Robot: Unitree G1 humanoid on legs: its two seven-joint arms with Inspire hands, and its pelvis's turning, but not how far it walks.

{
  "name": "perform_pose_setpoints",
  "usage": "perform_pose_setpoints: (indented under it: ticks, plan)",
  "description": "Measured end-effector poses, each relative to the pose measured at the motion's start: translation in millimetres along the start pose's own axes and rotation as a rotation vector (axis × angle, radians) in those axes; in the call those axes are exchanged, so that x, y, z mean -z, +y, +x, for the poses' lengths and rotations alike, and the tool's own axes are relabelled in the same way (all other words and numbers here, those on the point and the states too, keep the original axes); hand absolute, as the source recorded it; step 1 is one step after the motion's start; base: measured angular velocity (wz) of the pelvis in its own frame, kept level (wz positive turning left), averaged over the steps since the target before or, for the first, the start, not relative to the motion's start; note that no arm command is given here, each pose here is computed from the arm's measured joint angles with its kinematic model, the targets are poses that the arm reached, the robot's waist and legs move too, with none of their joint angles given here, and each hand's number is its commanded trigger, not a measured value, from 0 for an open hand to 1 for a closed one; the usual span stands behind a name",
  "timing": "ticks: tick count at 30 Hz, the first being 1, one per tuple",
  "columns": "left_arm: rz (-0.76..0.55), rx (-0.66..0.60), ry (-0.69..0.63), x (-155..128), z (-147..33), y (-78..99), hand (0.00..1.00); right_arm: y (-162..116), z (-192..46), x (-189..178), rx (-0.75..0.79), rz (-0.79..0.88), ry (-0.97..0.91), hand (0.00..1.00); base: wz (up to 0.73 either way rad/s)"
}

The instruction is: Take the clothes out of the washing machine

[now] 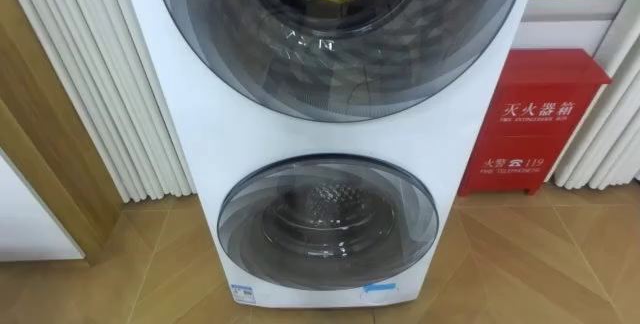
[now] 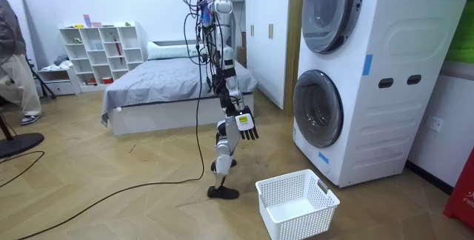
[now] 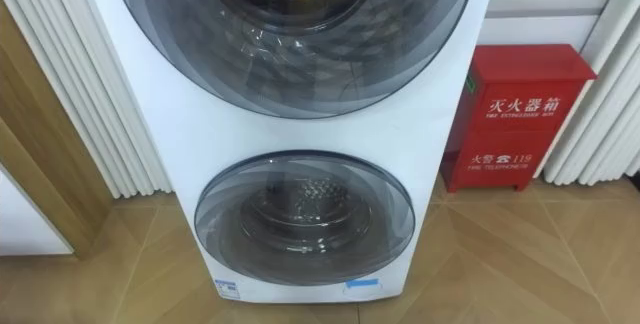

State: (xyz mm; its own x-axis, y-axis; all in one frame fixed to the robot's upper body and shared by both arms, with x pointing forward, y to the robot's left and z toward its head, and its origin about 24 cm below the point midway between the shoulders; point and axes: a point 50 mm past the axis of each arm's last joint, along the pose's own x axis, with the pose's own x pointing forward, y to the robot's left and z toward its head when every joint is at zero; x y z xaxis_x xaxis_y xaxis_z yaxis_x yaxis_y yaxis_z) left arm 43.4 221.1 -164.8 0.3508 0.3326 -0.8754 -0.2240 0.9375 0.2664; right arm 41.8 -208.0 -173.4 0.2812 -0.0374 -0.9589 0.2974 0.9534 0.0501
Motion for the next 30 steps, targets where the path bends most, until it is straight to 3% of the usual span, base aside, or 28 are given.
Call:
perform_pose_setpoints:
  ticks: [13, 20, 22, 25, 28, 30]
  plan:
    - [-0.010, -0.017, 0.005, 1, -0.4, 0.6, 0.00, 0, 0, 0, 0.001, 0.005, 0.002, 0.00, 0.00]
    - [-0.017, 0.022, 0.003, -1, 0.6, 0.8, 0.00, 0, 1, -9, -0.005, 0.101, -0.016, 0.00, 0.00]
    - [-0.013, 0.040, 0.001, -1, 0.9, 1.3, 0.00, 0, 2, -26, -0.005, 0.130, -0.081, 0.00, 0.00]
    - [-0.021, 0.052, 0.001, -5, 2.7, 1.8, 0.00, 5, 0, -81, -0.016, 0.174, -0.255, 0.00, -0.02]
    - [-0.024, 0.058, 0.010, -4, 3.0, 5.3, 0.00, 9, -15, -146, -0.057, 0.208, -0.493, 0.00, 0.00]
    - [-0.028, 0.053, 0.020, -2, 2.9, 8.5, 0.00, 13, -38, -192, -0.089, 0.236, -0.684, 0.00, 0.00]
